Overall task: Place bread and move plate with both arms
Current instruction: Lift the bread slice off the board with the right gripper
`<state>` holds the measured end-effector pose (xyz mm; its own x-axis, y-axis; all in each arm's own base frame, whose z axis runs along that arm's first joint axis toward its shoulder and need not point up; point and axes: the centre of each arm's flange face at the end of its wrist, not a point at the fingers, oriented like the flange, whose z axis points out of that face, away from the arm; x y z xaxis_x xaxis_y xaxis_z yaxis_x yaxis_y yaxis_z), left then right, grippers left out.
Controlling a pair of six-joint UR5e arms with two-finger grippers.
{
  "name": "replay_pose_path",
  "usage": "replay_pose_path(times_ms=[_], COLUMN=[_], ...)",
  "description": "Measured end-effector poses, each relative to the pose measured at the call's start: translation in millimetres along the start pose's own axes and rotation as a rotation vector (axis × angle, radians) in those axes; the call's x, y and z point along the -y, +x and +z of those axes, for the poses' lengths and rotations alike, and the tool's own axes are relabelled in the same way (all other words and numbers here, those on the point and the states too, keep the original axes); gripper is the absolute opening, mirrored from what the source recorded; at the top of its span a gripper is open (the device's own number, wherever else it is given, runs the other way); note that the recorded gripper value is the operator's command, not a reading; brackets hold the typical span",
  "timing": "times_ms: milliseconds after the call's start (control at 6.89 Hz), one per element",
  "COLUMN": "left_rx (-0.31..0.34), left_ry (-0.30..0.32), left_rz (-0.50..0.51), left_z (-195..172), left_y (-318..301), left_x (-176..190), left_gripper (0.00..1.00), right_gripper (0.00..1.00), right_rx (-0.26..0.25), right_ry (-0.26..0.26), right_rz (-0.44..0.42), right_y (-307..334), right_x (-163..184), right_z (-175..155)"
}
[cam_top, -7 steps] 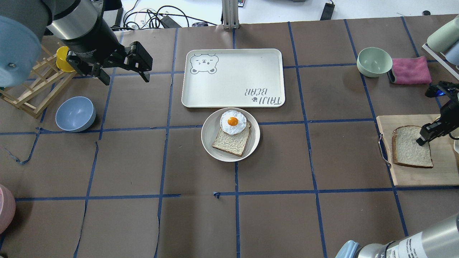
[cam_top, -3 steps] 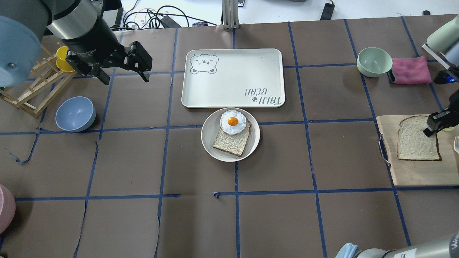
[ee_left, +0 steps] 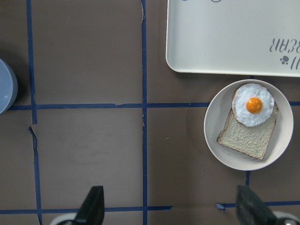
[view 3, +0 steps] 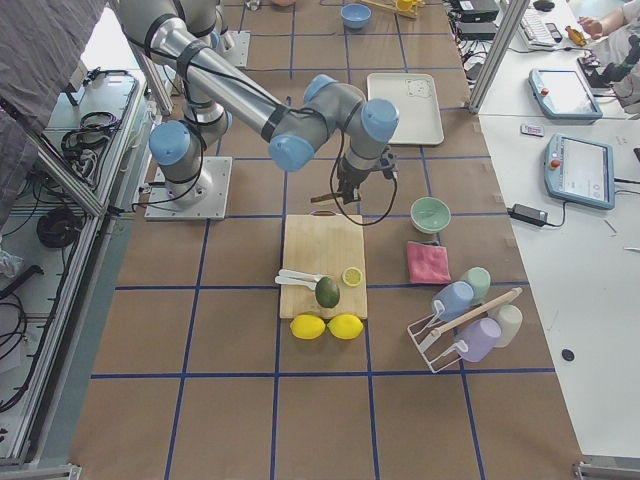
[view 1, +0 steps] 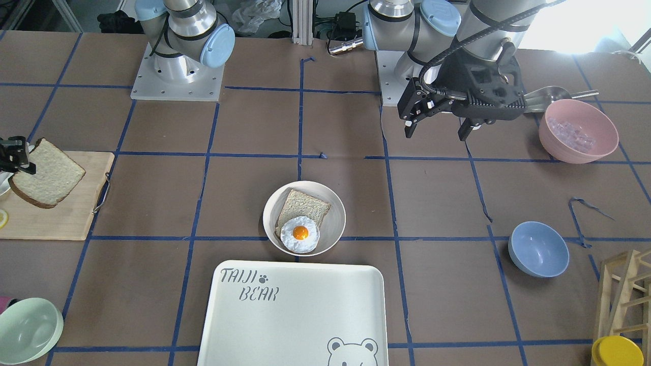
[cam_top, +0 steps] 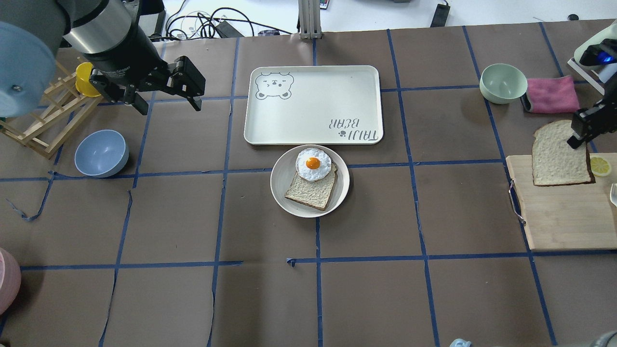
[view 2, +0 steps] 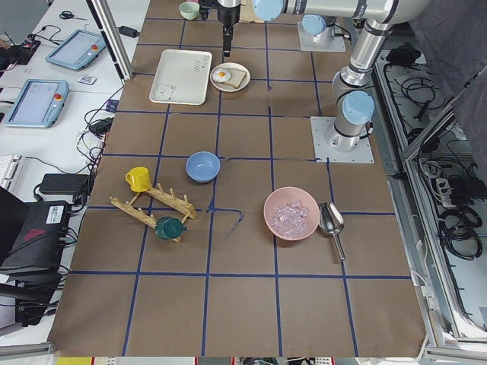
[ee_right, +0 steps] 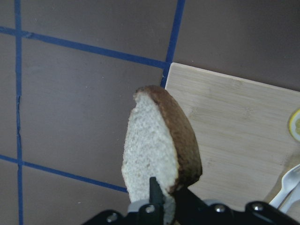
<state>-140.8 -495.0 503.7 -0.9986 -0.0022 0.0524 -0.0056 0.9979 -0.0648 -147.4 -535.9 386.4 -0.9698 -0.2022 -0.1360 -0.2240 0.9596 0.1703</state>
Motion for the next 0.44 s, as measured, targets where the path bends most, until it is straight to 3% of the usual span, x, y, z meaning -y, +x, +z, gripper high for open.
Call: replay_pose_path(times_ms=[145,435], left_rx=[-0.001,0.0], left_ry=[-0.001,-0.001], left_rz=[0.0,-0.001], left_z=[0.4,0.7], left_y=[0.2,0.3], left_x=[-0.1,-0.6], left_gripper=[1.0,1.0], right_gripper=[0.0,0.0], right_rx=[-0.004,0.025], right_ry=[-0.014,-0.018], right_rz=[0.013,0.034], right_y=[-32.9,-107.5], right_x=[13.2,39.3], right_z=[-28.5,-40.8])
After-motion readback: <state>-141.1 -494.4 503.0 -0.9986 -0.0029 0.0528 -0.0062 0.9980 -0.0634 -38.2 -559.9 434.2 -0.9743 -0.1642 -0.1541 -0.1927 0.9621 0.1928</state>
